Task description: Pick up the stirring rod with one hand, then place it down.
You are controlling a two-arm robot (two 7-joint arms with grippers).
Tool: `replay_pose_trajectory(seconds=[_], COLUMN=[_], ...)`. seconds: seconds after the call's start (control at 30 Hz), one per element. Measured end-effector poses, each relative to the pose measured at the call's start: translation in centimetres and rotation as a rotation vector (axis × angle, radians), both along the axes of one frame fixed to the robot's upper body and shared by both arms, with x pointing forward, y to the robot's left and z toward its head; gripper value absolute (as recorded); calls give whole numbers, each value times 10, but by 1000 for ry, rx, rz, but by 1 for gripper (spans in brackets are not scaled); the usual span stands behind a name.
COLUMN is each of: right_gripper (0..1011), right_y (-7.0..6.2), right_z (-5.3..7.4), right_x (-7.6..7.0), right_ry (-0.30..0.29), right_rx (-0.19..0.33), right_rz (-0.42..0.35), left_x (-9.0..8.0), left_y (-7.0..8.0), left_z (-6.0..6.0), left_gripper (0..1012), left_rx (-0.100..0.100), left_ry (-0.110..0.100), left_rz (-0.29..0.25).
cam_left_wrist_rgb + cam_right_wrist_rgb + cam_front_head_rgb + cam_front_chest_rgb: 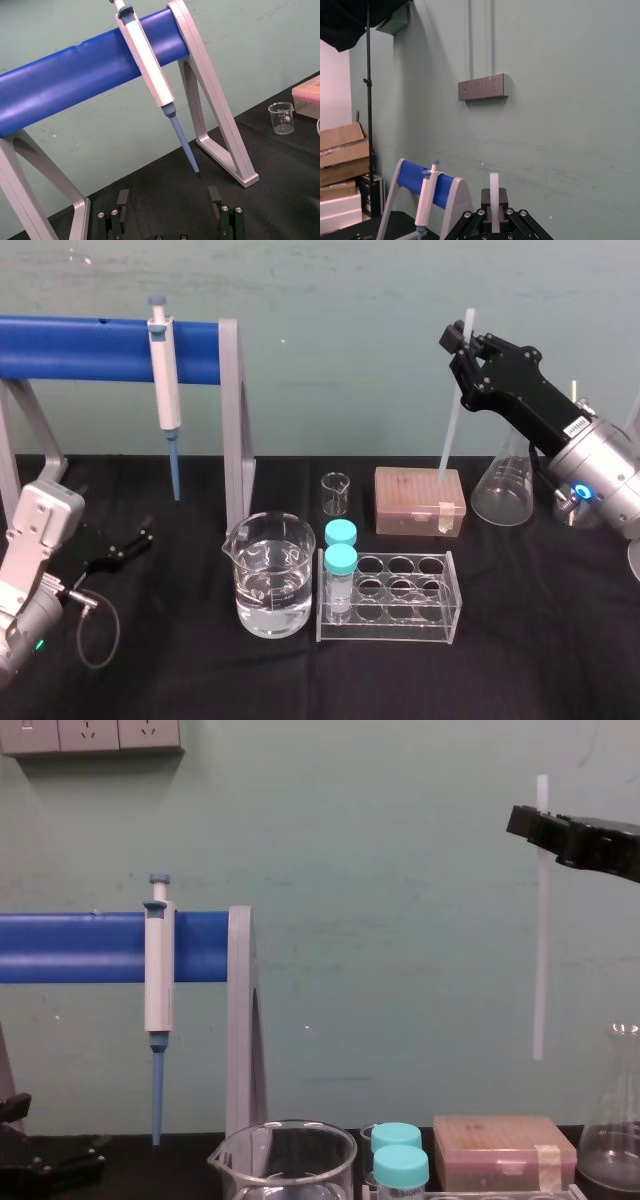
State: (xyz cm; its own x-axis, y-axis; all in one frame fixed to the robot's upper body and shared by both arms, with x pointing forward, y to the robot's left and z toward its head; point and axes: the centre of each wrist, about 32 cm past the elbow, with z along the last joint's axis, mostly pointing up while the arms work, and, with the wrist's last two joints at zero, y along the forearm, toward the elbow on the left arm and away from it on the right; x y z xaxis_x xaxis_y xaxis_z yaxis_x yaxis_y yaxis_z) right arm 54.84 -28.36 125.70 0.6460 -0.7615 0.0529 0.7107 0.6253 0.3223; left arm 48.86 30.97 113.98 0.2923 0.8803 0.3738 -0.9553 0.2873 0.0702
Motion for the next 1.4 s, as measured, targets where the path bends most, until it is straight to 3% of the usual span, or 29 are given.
replay_pose_trajectory(seconds=[1.4], right_gripper=[72], right_y=[-1], right_z=[-2], right_x=[-1], right_ry=[4], right_rx=[-1], right_rz=[2], left_x=[0], left_y=[0], left_z=[0], left_gripper=[1000], left_rx=[0], left_ry=[0], left_rz=[0])
